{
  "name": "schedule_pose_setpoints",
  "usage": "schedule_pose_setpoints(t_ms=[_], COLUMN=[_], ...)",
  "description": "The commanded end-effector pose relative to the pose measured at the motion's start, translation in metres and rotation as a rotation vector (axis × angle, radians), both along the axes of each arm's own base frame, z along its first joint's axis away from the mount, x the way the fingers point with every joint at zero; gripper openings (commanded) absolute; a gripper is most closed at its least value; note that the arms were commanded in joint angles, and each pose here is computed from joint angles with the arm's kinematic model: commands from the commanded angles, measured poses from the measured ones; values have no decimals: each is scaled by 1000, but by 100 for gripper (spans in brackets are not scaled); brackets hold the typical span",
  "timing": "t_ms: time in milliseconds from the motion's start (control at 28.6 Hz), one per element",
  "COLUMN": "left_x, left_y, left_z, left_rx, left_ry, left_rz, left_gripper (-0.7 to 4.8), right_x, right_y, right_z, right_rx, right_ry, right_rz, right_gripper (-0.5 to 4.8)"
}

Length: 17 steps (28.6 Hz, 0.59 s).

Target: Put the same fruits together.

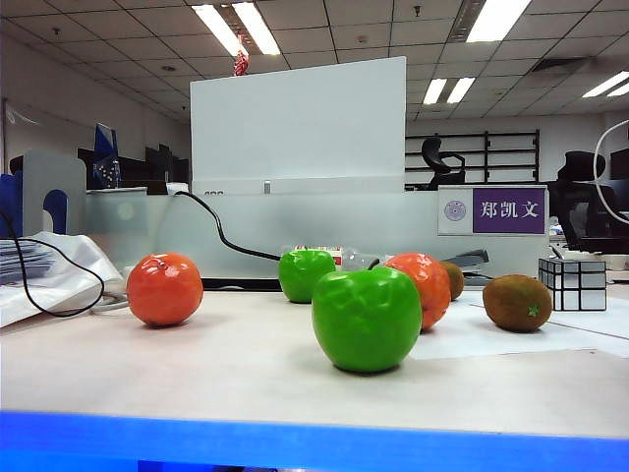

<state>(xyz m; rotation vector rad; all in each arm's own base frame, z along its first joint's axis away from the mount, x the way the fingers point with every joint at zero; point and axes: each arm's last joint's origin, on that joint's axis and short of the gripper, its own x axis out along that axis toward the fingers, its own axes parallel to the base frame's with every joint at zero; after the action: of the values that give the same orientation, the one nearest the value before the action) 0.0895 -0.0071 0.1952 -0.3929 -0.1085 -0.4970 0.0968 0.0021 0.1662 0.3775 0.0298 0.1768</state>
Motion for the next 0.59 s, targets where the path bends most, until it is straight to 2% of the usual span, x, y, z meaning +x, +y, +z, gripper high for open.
schedule_pose_setpoints(t_ms=[35,175,245,314,349,384,489,594], left_x=[-8,-14,-15,-12,-11,-9,-9,-9], left_y=[-4,-7,-7,-9,-10,-10,-12,-14], left_z=[19,28,29,16,12,4,-2,-1], left_rx=[-3,-25,-28,27,42,41,84,136], left_ry=[-165,-158,-152,-37,-3,76,86,89], left_rz=[-135,-277,-298,-381,-408,-433,-435,-378], left_gripper=[-5,-5,-5,-5,-5,-5,-5,-5], right_x=[-1,-2,-3,-5,-5,-7,-8,-8], right_y=[4,7,7,9,9,10,13,17], right_z=[3,9,12,19,20,24,28,30], right_rx=[137,120,118,168,167,160,161,173], right_ry=[-11,-72,-102,-144,-161,-198,-249,-271], right_rz=[130,243,275,327,337,354,370,348], right_gripper=[-4,-4,-4,-4,-4,-1,0,1])
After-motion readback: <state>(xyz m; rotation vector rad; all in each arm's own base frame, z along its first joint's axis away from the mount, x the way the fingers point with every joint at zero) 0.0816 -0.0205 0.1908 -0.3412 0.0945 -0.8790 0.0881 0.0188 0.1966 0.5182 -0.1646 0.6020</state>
